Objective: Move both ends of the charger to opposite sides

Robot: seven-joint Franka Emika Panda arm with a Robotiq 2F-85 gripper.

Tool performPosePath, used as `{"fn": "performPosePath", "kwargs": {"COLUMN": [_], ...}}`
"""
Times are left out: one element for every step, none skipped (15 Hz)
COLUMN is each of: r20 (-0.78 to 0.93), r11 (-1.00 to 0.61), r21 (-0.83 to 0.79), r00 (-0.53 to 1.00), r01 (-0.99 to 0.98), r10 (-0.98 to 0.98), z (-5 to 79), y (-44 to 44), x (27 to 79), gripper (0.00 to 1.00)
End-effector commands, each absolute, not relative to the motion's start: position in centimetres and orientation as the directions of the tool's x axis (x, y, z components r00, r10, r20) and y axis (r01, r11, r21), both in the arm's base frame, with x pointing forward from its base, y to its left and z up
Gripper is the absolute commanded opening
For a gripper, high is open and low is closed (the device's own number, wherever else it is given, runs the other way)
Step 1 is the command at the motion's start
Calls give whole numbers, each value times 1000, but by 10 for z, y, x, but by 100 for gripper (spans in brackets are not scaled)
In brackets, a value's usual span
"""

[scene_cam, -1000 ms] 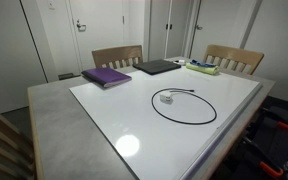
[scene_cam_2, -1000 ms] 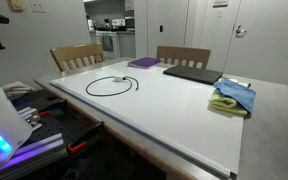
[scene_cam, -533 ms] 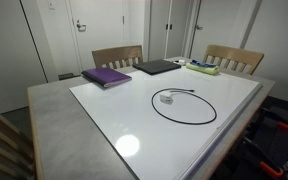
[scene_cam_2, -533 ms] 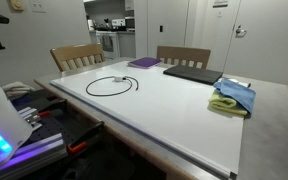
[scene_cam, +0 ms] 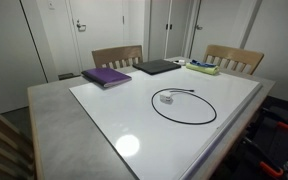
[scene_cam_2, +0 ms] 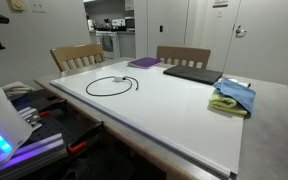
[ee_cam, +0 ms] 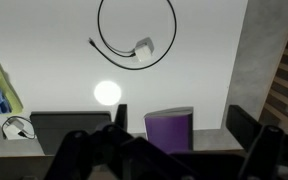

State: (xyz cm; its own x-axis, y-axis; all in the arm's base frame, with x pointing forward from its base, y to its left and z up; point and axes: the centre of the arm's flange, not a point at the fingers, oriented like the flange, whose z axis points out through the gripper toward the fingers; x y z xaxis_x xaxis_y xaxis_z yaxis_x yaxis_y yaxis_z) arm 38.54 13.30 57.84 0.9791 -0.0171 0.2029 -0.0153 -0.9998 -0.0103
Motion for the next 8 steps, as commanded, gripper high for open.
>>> {"fn": "performPosePath", "kwargs": {"r20": [199,200,197,195,190,183,177,172], "r11": [-999,-999,-999,-999,-999,-999,-999,-999], "r21": [-33,-44,-46,-45,-47,-48,-49,-52], "r00": [980,980,980,981,982,983,984,985], "r01": [12,20,21,19,19,19,17,12], "r10": [5,11,11,10,10,10,8,3], "z": [553,546,540,533,526,520,512,504], "y": [138,143,147,151,154,157,159,161], "x": [413,420,425,430,435,439,443,449], "gripper": [100,100,100,100,100,100,100,100]}}
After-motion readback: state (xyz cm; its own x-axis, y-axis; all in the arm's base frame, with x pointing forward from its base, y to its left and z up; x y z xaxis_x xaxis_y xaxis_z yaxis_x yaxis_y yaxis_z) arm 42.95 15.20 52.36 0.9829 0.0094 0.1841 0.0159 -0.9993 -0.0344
